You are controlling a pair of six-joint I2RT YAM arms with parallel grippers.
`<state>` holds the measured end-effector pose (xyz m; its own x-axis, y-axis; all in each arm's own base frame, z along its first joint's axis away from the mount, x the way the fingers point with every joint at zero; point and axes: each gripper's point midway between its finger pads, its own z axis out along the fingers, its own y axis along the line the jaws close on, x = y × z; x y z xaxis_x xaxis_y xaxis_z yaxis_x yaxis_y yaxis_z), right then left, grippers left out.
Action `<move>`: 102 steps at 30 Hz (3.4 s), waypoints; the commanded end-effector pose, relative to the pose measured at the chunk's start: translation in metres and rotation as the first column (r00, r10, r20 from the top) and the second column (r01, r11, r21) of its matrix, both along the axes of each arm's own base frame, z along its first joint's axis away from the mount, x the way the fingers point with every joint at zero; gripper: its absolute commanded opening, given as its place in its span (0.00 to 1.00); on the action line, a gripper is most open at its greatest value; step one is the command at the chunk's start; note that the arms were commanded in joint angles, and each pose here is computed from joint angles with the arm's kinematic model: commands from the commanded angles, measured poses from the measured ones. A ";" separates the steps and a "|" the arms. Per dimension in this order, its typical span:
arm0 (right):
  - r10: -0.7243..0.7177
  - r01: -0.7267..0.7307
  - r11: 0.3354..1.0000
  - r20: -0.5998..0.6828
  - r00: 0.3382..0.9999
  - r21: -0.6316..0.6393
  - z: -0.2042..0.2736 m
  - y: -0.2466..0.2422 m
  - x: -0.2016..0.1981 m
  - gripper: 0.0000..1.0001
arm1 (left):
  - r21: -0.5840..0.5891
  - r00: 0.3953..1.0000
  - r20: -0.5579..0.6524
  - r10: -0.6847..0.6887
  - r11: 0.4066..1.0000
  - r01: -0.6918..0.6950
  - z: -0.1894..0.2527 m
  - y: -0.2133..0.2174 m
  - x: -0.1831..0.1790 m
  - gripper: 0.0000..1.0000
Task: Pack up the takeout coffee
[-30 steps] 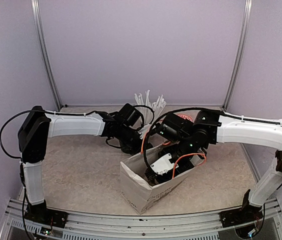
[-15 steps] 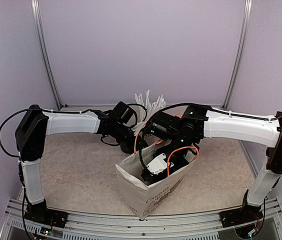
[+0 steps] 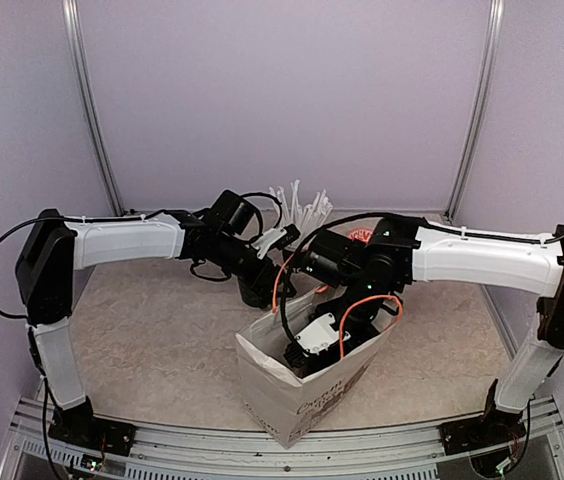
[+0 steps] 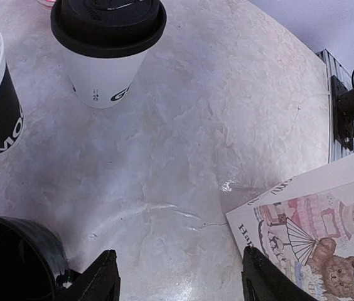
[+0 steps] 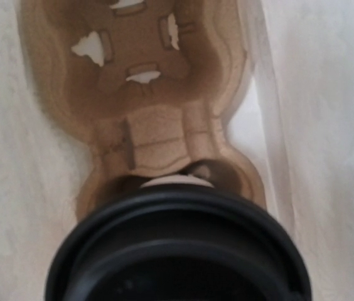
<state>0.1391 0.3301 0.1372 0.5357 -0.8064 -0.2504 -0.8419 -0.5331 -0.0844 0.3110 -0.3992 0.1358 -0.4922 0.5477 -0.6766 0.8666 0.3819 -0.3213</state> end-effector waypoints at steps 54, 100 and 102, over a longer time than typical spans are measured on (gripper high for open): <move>-0.143 0.146 0.985 -0.036 0.989 0.095 0.058 0.028 0.007 0.88 | -0.312 0.976 0.201 0.084 0.950 -0.018 0.215 0.077 -0.094 0.78; -0.147 0.143 0.974 0.010 0.989 0.174 0.088 0.029 0.011 0.89 | -0.321 0.986 0.159 0.048 0.947 0.005 0.213 0.045 -0.073 0.60; -0.150 0.144 0.974 0.019 0.989 0.176 0.089 0.029 0.013 0.89 | -0.331 0.982 0.184 0.050 0.943 0.014 0.217 0.053 -0.081 0.66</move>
<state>0.1524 0.3571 0.2083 0.4203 -0.8376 -0.3489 -0.9074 -0.3880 -0.1615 0.2441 -0.3645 0.3360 -0.3952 0.2989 -0.8686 0.9035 0.2971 -0.3089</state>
